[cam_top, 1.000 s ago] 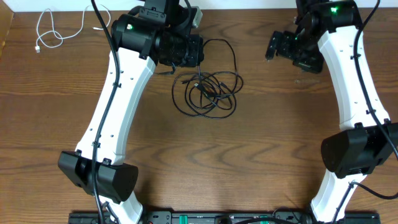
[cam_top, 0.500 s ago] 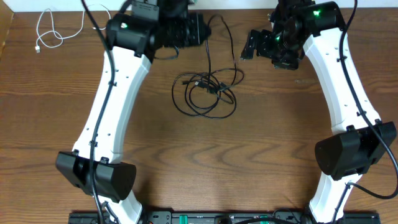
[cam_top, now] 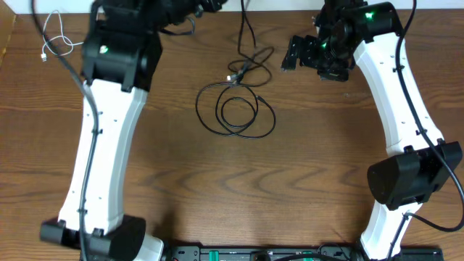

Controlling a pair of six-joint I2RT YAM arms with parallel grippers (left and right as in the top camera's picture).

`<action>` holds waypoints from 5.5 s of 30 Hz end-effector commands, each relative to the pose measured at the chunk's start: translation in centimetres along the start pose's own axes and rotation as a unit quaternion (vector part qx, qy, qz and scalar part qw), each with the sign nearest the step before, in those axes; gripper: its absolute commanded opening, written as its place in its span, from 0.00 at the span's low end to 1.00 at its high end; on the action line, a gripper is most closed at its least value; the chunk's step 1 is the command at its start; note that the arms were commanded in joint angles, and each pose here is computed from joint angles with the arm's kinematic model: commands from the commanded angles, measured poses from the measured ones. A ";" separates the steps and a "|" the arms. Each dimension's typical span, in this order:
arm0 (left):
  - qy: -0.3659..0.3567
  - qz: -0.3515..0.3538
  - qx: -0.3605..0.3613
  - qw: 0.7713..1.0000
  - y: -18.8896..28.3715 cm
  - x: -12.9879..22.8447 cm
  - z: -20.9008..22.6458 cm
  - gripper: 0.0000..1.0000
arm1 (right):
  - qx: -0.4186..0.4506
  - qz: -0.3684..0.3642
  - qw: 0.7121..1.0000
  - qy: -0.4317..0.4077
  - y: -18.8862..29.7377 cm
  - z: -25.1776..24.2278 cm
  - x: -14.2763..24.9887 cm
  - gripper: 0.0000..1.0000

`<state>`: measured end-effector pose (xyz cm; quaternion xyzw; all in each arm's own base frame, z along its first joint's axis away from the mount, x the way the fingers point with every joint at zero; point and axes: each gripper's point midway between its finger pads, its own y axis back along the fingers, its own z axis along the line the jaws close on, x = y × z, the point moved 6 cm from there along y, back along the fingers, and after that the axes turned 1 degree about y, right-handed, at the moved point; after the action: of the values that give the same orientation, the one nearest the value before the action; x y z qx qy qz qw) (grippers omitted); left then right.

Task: Untangle cables

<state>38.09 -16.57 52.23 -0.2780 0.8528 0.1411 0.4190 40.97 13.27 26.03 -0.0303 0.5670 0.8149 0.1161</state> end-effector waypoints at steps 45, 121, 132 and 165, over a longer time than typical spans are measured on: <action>0.026 -0.043 0.023 0.998 2.9 -1.8 -4.1 0.08 | -0.063 -0.108 0.991 0.048 -5.0 5.9 -2.7 0.99; 0.036 -0.238 -0.287 0.927 11.2 -8.2 8.5 0.07 | -0.153 0.086 0.976 0.132 -6.8 3.8 2.1 0.99; 0.116 -0.250 -0.364 0.890 15.0 -8.2 15.1 0.07 | -0.152 0.092 0.975 0.132 -6.8 3.8 2.3 0.99; 0.290 -0.229 -0.674 0.639 39.8 1.2 42.8 0.08 | -0.128 0.113 0.974 0.146 -7.4 5.1 4.1 0.99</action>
<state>42.08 33.35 27.68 -0.7021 0.5401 0.4508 -0.1106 39.48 21.11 18.90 -0.0816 0.4689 0.8766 -0.0707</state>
